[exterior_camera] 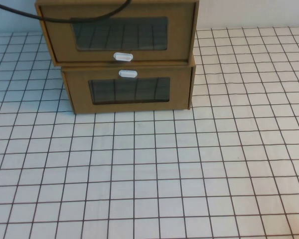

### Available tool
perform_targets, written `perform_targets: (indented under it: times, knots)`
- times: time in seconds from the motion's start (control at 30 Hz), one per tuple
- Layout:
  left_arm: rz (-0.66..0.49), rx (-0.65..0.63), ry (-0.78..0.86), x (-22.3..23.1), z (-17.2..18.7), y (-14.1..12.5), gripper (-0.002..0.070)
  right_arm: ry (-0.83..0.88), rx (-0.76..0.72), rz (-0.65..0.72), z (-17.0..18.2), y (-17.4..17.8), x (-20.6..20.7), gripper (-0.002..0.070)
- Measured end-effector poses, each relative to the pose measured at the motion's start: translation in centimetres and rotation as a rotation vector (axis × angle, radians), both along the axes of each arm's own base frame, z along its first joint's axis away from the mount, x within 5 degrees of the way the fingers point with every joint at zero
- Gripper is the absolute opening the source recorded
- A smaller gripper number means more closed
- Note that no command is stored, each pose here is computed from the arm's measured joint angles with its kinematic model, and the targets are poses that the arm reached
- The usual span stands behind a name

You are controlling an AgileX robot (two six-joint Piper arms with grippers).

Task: Open the shoe box
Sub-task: 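Pull the top drawer of the cardboard box fully open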

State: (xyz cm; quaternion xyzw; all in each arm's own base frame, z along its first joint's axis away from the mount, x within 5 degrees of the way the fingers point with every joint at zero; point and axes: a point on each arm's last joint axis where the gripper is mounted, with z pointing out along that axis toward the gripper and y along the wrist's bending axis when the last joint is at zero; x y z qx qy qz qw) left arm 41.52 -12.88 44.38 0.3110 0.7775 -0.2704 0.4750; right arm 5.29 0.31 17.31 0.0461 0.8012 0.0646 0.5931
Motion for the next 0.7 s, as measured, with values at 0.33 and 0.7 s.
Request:
perform_targets:
  times: [0.33, 0.7]
  knots:
    - [0.039, 0.132, 0.079, 3.8, -3.3, -1.3, -0.0002, 0.0, 0.0, 0.0, 0.0, 0.0, 0.0, -0.0013]
    - [0.049, 0.157, 0.091, 3.9, -3.7, -1.2, -0.0002, -0.219, 0.033, -0.007, 2.0, 0.0, 0.4, -0.0013]
